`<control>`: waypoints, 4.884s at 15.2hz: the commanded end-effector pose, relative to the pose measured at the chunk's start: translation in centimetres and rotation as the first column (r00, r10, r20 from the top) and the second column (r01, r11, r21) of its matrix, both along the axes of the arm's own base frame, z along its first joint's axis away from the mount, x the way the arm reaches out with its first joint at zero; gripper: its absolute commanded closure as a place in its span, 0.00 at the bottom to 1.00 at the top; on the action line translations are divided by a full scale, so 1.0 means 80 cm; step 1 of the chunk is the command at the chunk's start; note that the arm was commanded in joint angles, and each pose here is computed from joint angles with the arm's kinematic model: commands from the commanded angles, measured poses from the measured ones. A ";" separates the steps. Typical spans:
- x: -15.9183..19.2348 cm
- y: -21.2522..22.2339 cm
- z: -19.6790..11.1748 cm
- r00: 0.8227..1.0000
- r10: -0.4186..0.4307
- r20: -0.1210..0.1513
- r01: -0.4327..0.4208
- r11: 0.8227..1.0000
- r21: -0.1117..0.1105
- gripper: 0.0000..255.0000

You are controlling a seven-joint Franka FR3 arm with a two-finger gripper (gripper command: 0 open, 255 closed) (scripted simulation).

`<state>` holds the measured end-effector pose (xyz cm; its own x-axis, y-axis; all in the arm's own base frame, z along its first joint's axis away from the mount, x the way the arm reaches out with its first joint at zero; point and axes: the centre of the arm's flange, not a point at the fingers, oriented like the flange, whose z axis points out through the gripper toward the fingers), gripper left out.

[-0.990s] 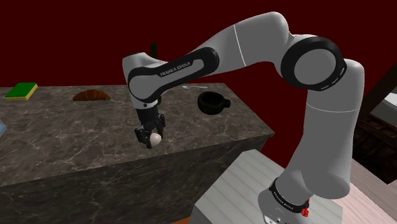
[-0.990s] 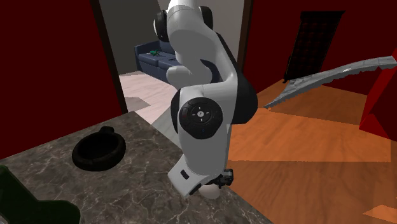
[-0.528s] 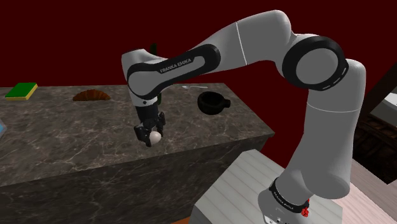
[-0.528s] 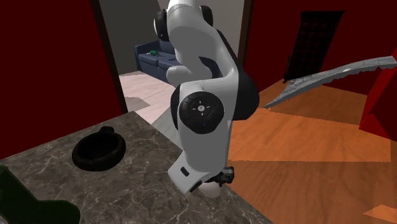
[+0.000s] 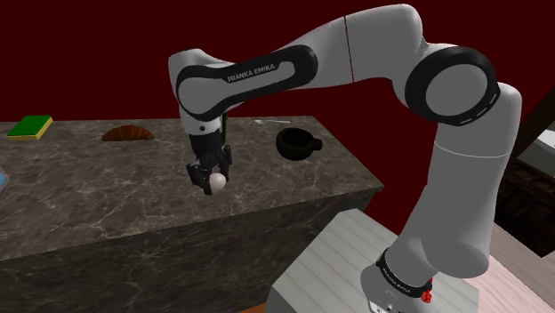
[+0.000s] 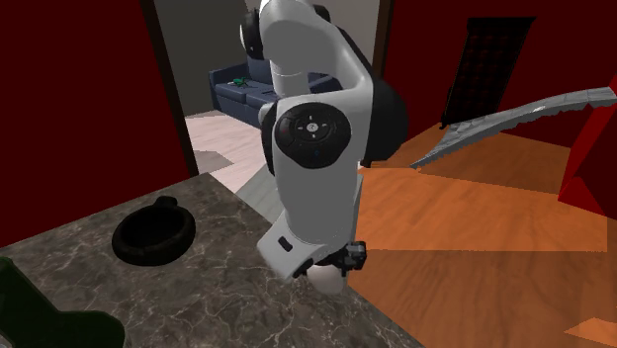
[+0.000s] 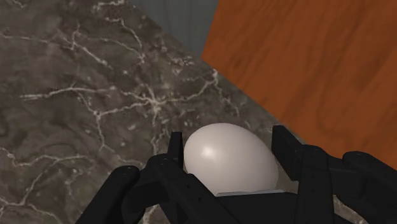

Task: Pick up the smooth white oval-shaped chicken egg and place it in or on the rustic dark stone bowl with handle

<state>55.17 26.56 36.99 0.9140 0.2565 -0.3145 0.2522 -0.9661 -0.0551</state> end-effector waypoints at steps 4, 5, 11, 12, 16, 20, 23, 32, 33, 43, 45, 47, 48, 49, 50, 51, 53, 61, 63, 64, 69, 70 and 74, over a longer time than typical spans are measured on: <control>0.000 0.000 0.034 1.000 0.000 0.000 0.000 1.000 0.000 1.00; 0.000 0.000 0.041 1.000 0.000 0.000 0.000 1.000 0.000 1.00; 0.000 0.000 0.080 1.000 0.000 0.000 0.000 1.000 0.000 1.00; 0.000 0.000 0.087 1.000 0.000 0.000 0.000 1.000 0.000 1.00; 0.000 0.000 0.113 1.000 0.000 0.000 0.000 1.000 0.000 1.00; 0.000 0.000 0.140 1.000 0.000 0.000 0.000 1.000 0.000 1.00; -0.001 -0.017 0.150 1.000 0.000 0.000 0.000 1.000 0.000 1.00; -0.002 -0.165 0.150 1.000 0.000 0.000 0.000 1.000 0.000 1.00; -0.003 -0.182 0.150 1.000 0.000 0.000 0.000 1.000 0.000 1.00; -0.005 -0.346 0.150 1.000 0.000 0.000 0.000 1.000 0.000 1.00; -0.005 -0.379 0.150 1.000 0.000 0.000 0.000 1.000 0.000 1.00; -0.005 -0.412 0.151 1.000 0.000 0.000 0.000 1.000 0.000 1.00; -0.006 -0.429 0.151 1.000 0.000 0.000 0.000 1.000 0.000 1.00; -0.006 -0.445 0.151 1.000 0.000 0.000 0.000 1.000 0.000 1.00; -0.006 -0.462 0.151 1.000 0.000 0.000 0.000 1.000 0.000 1.00; -0.006 -0.478 0.151 1.000 0.000 0.000 0.000 1.000 0.000 1.00; -0.007 -0.504 0.151 1.000 0.000 0.000 0.000 1.000 0.000 1.00; -0.007 -0.504 0.098 1.000 0.000 0.000 0.000 1.000 0.000 1.00; -0.007 -0.504 0.085 1.000 0.000 0.000 0.000 1.000 0.000 1.00; -0.007 -0.504 0.078 1.000 0.000 0.000 0.000 1.000 0.000 1.00; -0.007 -0.504 0.062 1.000 0.000 0.000 0.000 1.000 0.000 1.00; -0.007 -0.504 0.062 1.000 0.000 0.000 0.000 1.000 0.000 1.00; -0.007 -0.504 0.062 1.000 0.000 0.000 0.000 1.000 0.000 1.00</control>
